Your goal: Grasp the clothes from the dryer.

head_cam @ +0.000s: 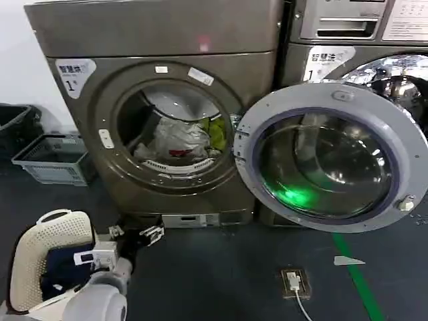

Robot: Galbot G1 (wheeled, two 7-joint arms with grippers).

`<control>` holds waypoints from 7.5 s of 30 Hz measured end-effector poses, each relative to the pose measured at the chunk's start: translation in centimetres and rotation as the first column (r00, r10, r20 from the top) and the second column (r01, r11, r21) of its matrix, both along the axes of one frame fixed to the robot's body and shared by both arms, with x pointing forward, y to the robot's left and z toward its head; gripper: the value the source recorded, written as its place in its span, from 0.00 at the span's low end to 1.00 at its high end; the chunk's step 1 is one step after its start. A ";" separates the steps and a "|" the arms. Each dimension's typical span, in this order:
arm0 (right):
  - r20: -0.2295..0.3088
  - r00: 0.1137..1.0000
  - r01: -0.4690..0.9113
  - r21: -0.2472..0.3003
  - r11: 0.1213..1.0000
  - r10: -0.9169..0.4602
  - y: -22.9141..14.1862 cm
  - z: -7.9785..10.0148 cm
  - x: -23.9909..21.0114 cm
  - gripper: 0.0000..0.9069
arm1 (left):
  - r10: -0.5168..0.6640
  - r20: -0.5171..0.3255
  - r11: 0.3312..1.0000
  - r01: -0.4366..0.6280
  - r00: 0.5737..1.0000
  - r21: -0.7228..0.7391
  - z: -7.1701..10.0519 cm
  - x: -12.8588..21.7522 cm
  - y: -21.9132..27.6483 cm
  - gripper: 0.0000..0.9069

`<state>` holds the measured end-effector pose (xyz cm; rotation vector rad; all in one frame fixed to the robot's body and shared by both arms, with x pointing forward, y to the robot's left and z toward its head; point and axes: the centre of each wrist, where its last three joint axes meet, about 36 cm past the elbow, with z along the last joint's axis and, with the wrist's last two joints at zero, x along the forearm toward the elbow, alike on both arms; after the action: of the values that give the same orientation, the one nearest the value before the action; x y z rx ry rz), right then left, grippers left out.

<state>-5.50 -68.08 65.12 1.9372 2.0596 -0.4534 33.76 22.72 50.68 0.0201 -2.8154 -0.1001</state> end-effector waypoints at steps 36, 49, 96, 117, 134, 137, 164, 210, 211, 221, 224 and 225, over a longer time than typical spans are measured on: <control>0.085 0.996 0.024 -0.022 0.999 -0.022 0.7 -0.9 -0.8 1.00 | -0.021 0.024 1.000 0.021 0.999 0.004 0.3 1.6 -0.3 1.00; 0.086 0.996 0.020 -0.025 0.999 -0.018 0.8 -1.1 -1.1 1.00 | -0.017 0.021 1.000 0.016 1.000 0.004 0.1 1.8 -0.3 1.00; 0.084 0.996 -0.004 -0.022 1.000 0.006 1.1 -1.9 -0.3 1.00 | 0.001 0.011 1.000 -0.001 1.000 -0.006 -0.2 1.7 -0.8 1.00; 0.081 0.997 -0.007 -0.019 1.000 0.008 1.1 -2.1 -0.2 1.00 | 0.020 0.011 1.000 -0.020 1.000 0.003 -0.3 2.0 -0.6 1.00; 0.081 0.997 -0.010 -0.015 1.000 0.011 1.1 -2.3 -0.1 1.00 | 0.018 0.003 1.000 -0.018 1.000 0.004 -0.5 2.1 -0.6 1.00; 0.081 0.997 -0.011 -0.014 1.000 0.012 1.1 -2.3 0.0 1.00 | 0.018 0.003 1.000 -0.018 1.000 0.004 -0.5 2.1 -0.6 1.00; 0.063 0.998 -0.004 -0.028 1.000 0.006 1.0 -3.1 0.5 1.00 | 0.027 0.012 0.999 -0.028 1.000 0.028 -0.7 3.9 -0.4 1.00; 0.051 0.998 -0.024 -0.041 0.999 0.027 0.9 -3.0 1.3 1.00 | -0.008 0.034 0.977 0.001 0.999 0.215 -3.4 31.0 2.2 1.00; 0.050 0.998 -0.025 -0.042 0.999 0.027 0.9 -3.0 1.3 1.00 | -0.027 0.025 0.970 0.020 0.999 0.242 -3.5 31.3 2.4 1.00; 0.042 0.999 -0.032 -0.042 0.999 0.034 0.8 -2.9 1.4 1.00 | -0.257 -0.156 0.708 0.296 0.954 0.641 -2.7 34.1 3.5 1.00; 0.042 0.999 -0.033 -0.042 0.999 0.034 0.7 -2.9 1.4 1.00 | -0.313 -0.253 0.588 0.396 0.916 0.705 -2.0 35.1 4.3 1.00; 0.042 0.998 -0.034 -0.043 0.998 0.036 0.6 -2.8 1.5 1.00 | -0.327 -0.286 0.546 0.427 0.901 0.720 -1.7 35.4 4.5 1.00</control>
<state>-4.03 -67.45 62.31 1.8676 2.0368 -0.4403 69.14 27.23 49.00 -0.3917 -2.3680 -1.3638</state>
